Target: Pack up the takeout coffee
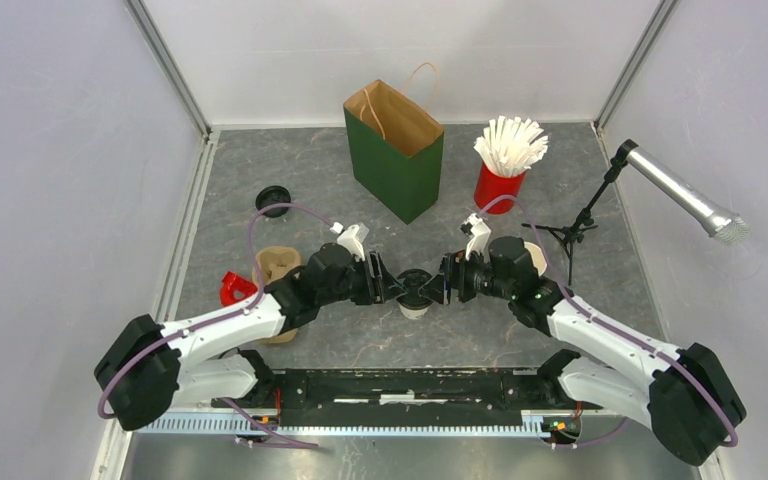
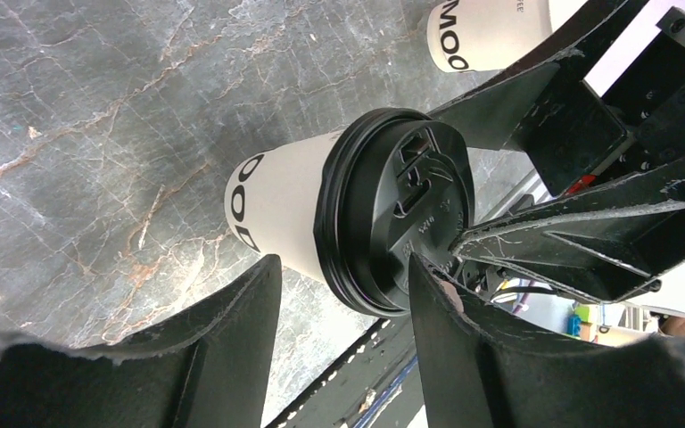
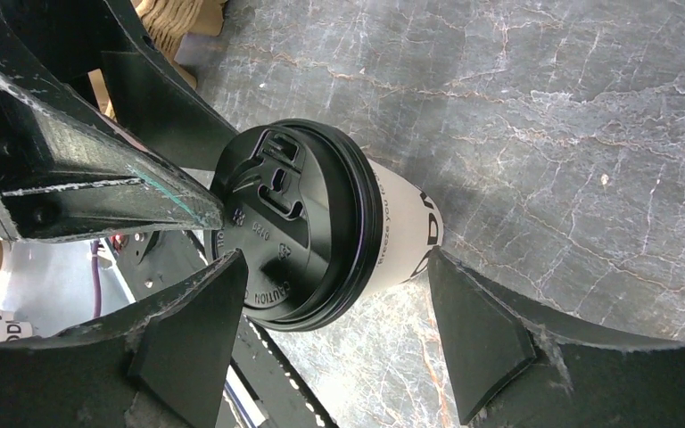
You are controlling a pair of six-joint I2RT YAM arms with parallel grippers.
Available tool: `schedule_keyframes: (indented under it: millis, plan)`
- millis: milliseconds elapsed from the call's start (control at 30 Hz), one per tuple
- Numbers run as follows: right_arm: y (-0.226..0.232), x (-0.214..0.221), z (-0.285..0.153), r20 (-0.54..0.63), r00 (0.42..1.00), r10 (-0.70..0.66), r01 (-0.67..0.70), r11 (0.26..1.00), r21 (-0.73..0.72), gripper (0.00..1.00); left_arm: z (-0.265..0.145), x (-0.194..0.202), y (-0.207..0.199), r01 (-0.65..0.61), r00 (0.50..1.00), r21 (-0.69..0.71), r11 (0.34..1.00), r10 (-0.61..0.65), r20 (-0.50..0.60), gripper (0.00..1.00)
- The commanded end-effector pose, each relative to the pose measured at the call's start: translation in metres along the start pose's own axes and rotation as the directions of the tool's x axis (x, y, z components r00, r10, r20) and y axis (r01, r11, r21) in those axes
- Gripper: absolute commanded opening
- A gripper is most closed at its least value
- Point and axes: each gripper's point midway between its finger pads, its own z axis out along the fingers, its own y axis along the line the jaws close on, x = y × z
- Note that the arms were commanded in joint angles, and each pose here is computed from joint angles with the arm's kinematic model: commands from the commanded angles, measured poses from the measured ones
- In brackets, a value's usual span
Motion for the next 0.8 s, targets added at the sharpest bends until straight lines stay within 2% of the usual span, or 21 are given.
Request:
schedule_keyframes:
  millis: [0, 100, 200, 367, 567, 667, 767]
  plan:
    - [0.014, -0.031, 0.004, 0.081, 0.996, -0.032, 0.035, 0.999, -0.034, 0.81, 0.003, -0.007, -0.002, -0.051, 0.998, 0.021, 0.998, 0.05, 0.022, 0.6]
    - [0.008, -0.03, 0.009, 0.078, 0.996, -0.031, 0.032, 0.999, -0.015, 0.81, 0.004, -0.006, 0.001, -0.051, 0.999, 0.014, 0.999, 0.05, 0.021, 0.58]
    - [-0.002, -0.015, 0.015, 0.04, 0.999, -0.026, 0.026, 1.0, 0.0, 0.75, 0.006, 0.0, 0.009, -0.048, 0.999, -0.006, 0.999, 0.048, 0.005, 0.53]
    - [-0.029, 0.033, 0.015, -0.025, 1.0, 0.015, -0.014, 0.999, 0.037, 0.66, 0.006, 0.027, 0.059, -0.051, 0.996, -0.191, 0.98, 0.037, -0.076, 0.42]
    - [-0.052, 0.086, 0.01, -0.092, 0.993, 0.071, -0.065, 0.996, 0.066, 0.58, 0.0, 0.066, 0.107, -0.001, 0.988, -0.325, 0.946, -0.05, -0.148, 0.38]
    - [-0.06, 0.098, 0.008, -0.107, 0.991, 0.08, -0.071, 0.994, 0.085, 0.55, 0.0, 0.079, 0.121, 0.026, 0.985, -0.35, 0.936, -0.083, -0.15, 0.37]
    - [-0.062, 0.103, 0.008, -0.119, 0.99, 0.079, -0.068, 0.993, 0.091, 0.53, 0.001, 0.08, 0.111, 0.057, 0.983, -0.305, 0.951, -0.107, -0.151, 0.37]
